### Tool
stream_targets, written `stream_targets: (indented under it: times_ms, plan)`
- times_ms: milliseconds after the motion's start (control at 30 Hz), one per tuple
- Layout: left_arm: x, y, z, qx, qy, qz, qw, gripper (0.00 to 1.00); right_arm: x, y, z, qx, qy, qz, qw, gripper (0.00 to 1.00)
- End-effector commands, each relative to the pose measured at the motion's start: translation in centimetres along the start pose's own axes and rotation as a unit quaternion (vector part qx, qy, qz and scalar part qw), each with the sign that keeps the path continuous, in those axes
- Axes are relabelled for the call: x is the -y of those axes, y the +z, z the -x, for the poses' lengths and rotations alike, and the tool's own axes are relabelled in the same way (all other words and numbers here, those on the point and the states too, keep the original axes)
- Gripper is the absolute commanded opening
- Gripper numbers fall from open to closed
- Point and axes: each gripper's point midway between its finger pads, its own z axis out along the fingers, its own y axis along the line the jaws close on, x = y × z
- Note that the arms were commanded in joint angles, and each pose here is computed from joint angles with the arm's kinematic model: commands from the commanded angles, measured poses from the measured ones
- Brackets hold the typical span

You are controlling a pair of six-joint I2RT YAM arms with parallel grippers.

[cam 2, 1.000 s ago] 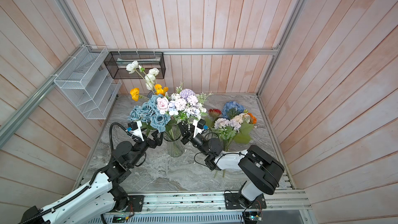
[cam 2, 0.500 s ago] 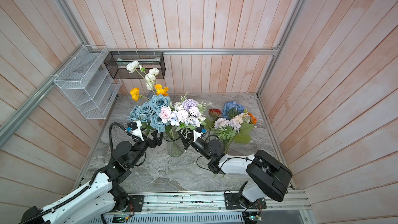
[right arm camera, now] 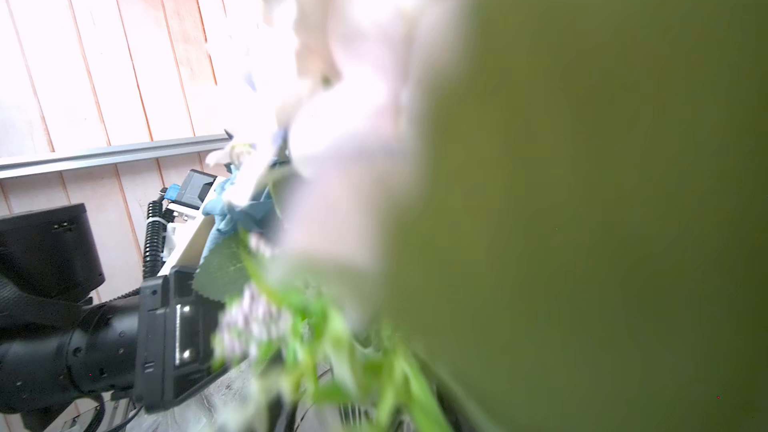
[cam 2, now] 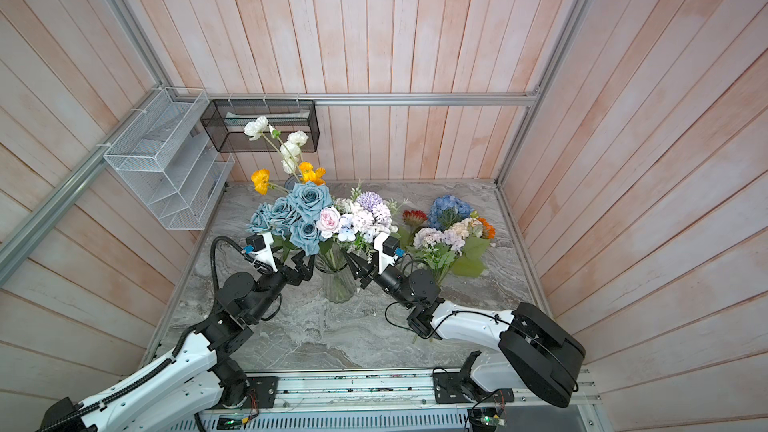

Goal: Arrange the flowers into the vase
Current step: 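Carry the hydrangeas over the clear vase and lower the stems in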

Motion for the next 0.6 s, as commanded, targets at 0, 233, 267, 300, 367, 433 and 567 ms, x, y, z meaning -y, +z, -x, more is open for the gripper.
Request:
stream_targets:
  times_ms: [0, 233, 267, 300, 367, 433, 567]
  plan:
    - [0.0, -0.1, 0.2, 0.01, -0.009, -0.005, 1.0, 1.0, 0.9, 0.4, 0.8, 0.015, -0.006, -0.017, 1.0, 0.5]
    - [0.0, -0.2, 0.4, 0.011, -0.004, -0.003, 1.0, 1.0, 1.7, 1.0, -0.1, 0.003, 0.005, -0.023, 1.0, 0.32]
    - [0.0, -0.2, 0.4, 0.011, -0.003, -0.003, 1.0, 1.0, 1.4, 1.0, -0.7, -0.008, 0.004, -0.012, 1.0, 0.31]
    - [0.0, -0.2, 0.4, 0.012, -0.003, -0.002, 1.0, 1.0, 0.9, 1.2, -1.2, -0.019, -0.003, 0.001, 1.0, 0.3]
    - [0.0, -0.1, 0.4, 0.012, -0.003, -0.002, 1.0, 1.0, 0.3, 1.4, -2.8, -0.049, -0.012, 0.008, 0.999, 0.3]
    - [0.0, -0.1, 0.4, 0.012, -0.002, -0.002, 1.0, 1.0, -0.3, 1.4, -4.0, -0.071, -0.025, 0.01, 0.997, 0.31]
    - [-0.1, 0.0, 0.4, 0.012, -0.002, -0.001, 1.0, 1.0, -0.7, 1.0, -6.4, -0.108, -0.048, -0.001, 0.993, 0.32]
